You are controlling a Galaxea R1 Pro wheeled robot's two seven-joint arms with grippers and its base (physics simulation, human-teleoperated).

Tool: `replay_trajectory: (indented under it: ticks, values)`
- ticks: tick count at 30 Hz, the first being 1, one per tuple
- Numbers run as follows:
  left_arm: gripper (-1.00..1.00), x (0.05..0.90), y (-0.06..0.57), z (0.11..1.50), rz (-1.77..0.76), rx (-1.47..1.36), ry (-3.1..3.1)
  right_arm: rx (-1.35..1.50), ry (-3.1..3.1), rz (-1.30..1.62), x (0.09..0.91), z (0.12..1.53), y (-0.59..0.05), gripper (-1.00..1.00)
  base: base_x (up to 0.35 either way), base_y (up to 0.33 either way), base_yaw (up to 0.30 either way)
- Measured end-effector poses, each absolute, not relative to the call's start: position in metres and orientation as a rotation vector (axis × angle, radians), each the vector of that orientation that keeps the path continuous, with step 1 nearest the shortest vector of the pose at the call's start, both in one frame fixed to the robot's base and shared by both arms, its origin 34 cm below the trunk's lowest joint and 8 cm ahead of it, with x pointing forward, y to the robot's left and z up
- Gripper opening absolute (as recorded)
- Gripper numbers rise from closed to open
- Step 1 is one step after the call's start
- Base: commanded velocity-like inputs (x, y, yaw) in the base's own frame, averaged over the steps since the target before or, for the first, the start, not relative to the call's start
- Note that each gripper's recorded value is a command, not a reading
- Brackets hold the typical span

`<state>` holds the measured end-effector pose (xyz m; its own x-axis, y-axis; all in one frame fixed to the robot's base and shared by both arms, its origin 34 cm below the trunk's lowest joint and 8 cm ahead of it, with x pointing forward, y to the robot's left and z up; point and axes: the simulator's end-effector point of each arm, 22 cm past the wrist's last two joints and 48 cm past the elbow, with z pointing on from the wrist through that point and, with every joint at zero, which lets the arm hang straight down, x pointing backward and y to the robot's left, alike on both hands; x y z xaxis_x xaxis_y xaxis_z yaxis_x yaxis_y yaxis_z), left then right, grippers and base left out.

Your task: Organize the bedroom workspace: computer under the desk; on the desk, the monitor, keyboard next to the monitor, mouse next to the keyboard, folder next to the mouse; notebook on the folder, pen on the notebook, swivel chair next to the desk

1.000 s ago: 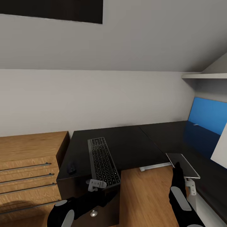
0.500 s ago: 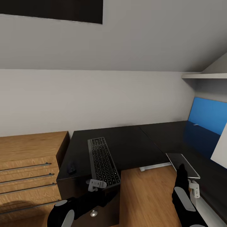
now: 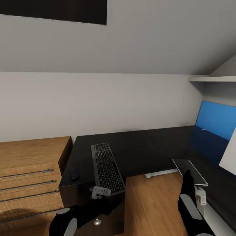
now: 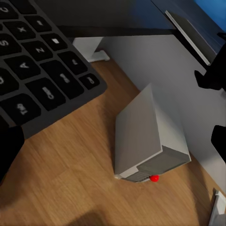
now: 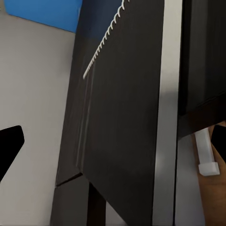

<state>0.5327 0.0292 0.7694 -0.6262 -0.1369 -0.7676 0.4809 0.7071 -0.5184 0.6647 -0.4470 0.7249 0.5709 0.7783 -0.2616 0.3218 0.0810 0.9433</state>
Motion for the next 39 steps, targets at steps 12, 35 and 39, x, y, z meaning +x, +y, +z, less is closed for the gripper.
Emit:
replay_trajectory:
  ticks: [12, 35, 39]
  values:
    - [1.0, 0.5327, 0.0292, 0.7694, -0.923, 0.262, 2.064, 1.511, 0.986, 0.442, 0.6653, 0.7232, -0.4452, 1.0, 0.0, 0.0, 0.0]
    - [1.0, 0.5327, 0.0292, 0.7695, -0.923, 0.262, 2.063, 1.489, 1.015, 0.472, 0.6712, 0.7255, -0.4385, -1.0, 0.0, 0.0, 0.0]
    - [1.0, 0.5335, 0.0292, 0.7752, -0.923, 0.262, 2.064, 1.501, 1.012, 0.472, 0.6709, 0.7292, -0.4388, -1.0, 0.0, 0.0, 0.0]
